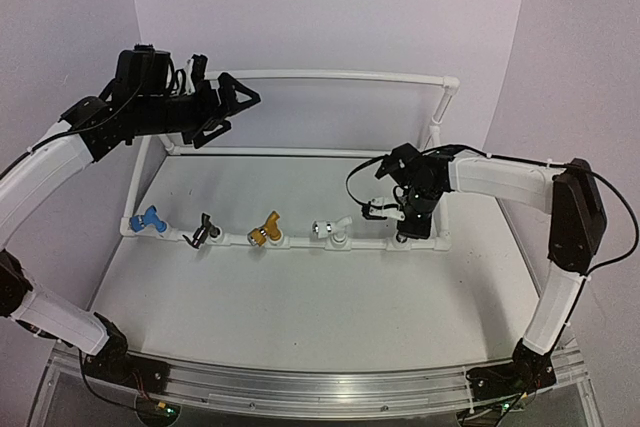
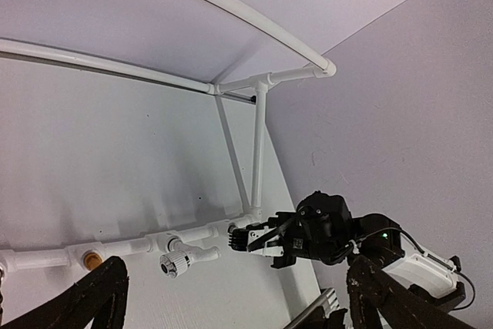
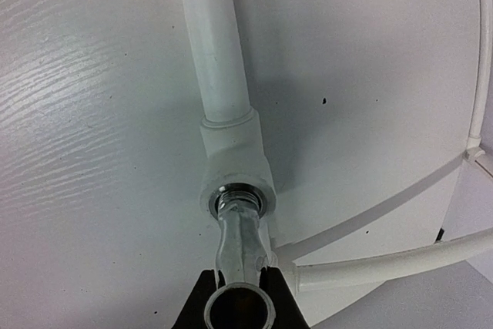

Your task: Install the water faucets

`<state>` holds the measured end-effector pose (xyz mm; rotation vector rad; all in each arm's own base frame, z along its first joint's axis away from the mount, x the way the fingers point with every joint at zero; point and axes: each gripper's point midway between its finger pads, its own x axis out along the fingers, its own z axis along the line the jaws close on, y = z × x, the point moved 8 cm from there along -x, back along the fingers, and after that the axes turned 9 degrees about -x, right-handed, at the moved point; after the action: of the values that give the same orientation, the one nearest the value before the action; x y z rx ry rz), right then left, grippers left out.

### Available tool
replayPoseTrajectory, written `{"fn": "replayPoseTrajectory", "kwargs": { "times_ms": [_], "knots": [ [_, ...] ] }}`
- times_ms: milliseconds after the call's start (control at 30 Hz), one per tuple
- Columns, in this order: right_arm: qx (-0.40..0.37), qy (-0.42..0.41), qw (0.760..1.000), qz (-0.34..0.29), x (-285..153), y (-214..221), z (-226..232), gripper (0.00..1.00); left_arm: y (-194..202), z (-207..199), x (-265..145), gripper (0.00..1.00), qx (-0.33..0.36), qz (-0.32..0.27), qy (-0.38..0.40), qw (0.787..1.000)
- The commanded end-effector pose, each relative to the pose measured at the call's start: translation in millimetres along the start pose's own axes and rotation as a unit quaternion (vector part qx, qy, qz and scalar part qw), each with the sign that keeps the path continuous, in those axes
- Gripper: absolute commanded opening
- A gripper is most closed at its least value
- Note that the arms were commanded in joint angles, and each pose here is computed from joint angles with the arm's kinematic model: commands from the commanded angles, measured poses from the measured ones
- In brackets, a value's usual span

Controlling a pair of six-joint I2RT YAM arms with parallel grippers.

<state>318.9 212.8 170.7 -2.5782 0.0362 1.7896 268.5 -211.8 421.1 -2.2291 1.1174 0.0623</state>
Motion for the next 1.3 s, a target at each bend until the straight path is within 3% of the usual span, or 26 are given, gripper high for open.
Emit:
{"fn": "replayPoseTrajectory", "kwargs": {
  "times_ms": [0, 400, 733, 1167, 1267],
  "knots": [
    [0.126, -0.085, 0.988, -0.023, 23, -16, 15, 0.00, -6, 0, 4, 0.99, -0.004, -0.018, 0.008, 1.000],
    [0.270, -0.156, 0.950, -0.015, 28, -26, 23, 0.00, -5, 2, 1, 0.99, -0.014, -0.023, 0.006, 1.000],
    [0.309, -0.183, 0.933, -0.026, 28, -31, 24, 0.00, -4, 3, -3, 0.98, -0.020, -0.028, 0.003, 0.999],
    [0.317, -0.181, 0.930, -0.037, 25, -29, 14, 0.35, -5, 2, -3, 0.98, -0.016, -0.028, 0.002, 0.999],
    [0.318, -0.181, 0.930, -0.039, 24, -29, 13, 0.35, -6, 2, -1, 0.98, -0.016, -0.027, 0.002, 0.999]
  ]
}}
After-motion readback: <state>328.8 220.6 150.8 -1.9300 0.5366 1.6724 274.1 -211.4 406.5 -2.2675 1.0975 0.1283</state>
